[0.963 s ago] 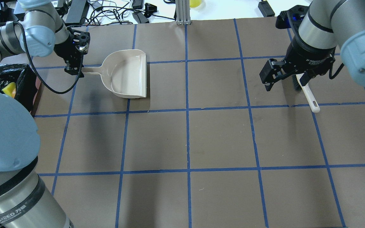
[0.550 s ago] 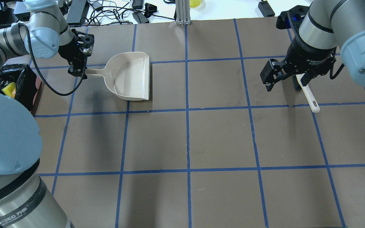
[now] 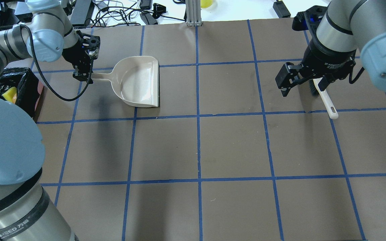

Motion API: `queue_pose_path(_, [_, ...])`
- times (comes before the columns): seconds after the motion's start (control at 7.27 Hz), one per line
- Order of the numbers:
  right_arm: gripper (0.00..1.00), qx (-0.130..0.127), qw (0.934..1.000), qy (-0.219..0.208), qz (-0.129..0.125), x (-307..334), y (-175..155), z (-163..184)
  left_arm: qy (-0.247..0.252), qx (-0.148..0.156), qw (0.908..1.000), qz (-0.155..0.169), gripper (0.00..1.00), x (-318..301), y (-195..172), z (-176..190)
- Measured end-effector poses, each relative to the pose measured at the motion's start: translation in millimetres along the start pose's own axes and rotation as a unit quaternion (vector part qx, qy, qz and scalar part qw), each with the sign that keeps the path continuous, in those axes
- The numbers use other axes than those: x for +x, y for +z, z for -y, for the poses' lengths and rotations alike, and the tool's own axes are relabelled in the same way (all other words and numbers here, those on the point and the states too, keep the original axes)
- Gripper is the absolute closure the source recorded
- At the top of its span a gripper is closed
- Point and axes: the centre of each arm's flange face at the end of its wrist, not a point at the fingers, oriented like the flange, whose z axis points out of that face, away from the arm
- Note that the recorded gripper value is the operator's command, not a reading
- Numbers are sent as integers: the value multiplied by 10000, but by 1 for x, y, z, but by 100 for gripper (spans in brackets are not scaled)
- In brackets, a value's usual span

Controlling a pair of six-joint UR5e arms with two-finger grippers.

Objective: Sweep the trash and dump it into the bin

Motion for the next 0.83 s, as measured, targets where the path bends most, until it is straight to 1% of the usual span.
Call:
queue_pose_path(0.28, [0,-2,10000,3,0,0,0,0,-29,82,9999,111,9,0,-13,2])
queue_pose_path(0.41, [0,-12,10000,2,2,0,0,0,-223,193,9993,235,9,4,-32,5])
queue_pose_path(0.55, [0,-19,10000,2,3,0,0,0,-582,258,9975,312,9,13,-53,8])
queue_pose_path(0.69, [0,-21,10000,5,3,0,0,0,-981,296,9942,322,9,25,-76,12])
queue_pose_path(0.83, [0,-22,10000,8,3,0,0,0,-1396,303,9892,328,8,38,-99,22])
